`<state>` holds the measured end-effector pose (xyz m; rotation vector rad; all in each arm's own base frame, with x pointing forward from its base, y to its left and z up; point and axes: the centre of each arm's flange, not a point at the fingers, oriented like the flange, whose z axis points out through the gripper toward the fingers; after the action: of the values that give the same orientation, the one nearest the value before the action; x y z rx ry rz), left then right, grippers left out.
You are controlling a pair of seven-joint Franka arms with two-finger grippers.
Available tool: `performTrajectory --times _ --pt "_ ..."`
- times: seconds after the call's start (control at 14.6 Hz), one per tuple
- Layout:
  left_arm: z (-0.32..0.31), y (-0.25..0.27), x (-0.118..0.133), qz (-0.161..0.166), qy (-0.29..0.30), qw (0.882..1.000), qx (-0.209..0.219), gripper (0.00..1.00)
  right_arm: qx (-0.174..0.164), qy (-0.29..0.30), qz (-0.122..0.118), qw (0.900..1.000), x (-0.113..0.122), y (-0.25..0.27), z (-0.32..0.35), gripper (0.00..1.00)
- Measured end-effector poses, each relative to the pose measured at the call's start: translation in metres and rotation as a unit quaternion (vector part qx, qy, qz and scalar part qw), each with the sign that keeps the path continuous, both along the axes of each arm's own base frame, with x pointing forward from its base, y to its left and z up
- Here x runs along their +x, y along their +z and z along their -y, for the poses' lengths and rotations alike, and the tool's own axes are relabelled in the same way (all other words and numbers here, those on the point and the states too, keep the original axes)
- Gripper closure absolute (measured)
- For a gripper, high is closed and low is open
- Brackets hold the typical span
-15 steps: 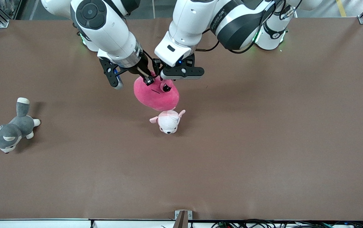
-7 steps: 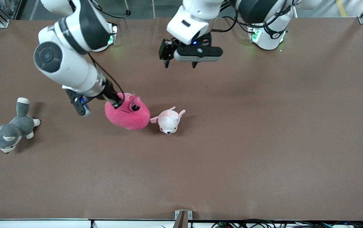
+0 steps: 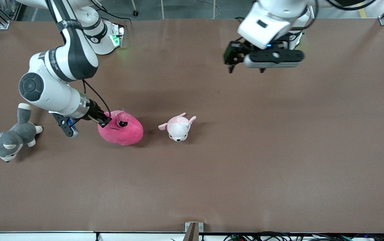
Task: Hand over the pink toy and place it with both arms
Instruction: 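Lower the pink plush beside the grey husky and open the right gripper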
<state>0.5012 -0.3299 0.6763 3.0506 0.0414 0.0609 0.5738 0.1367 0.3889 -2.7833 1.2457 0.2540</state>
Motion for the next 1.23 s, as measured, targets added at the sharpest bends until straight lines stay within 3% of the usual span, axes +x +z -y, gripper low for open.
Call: performTrajectory --times 0.41,0.89,1.03,1.23 --pt "-0.08 -0.001 -0.004 -0.024 -0.05 0.997 0.048 0.0 0.007 0.041 0.002 0.999 -0.023 -0.056 0.092 0.87" --pt "-0.133 -0.045 -0.013 -0.008 -0.059 0.995 0.076 0.0 0.01 0.055 0.018 0.998 -0.035 -0.076 0.149 0.83" --pt "-0.154 -0.051 -0.003 -0.004 -0.054 0.996 0.074 0.0 0.01 0.058 0.022 0.998 -0.034 -0.073 0.146 0.7" --pt "-0.192 -0.051 0.013 0.004 -0.057 0.996 0.072 0.0 0.012 0.062 0.026 0.998 -0.028 -0.058 0.143 0.4"
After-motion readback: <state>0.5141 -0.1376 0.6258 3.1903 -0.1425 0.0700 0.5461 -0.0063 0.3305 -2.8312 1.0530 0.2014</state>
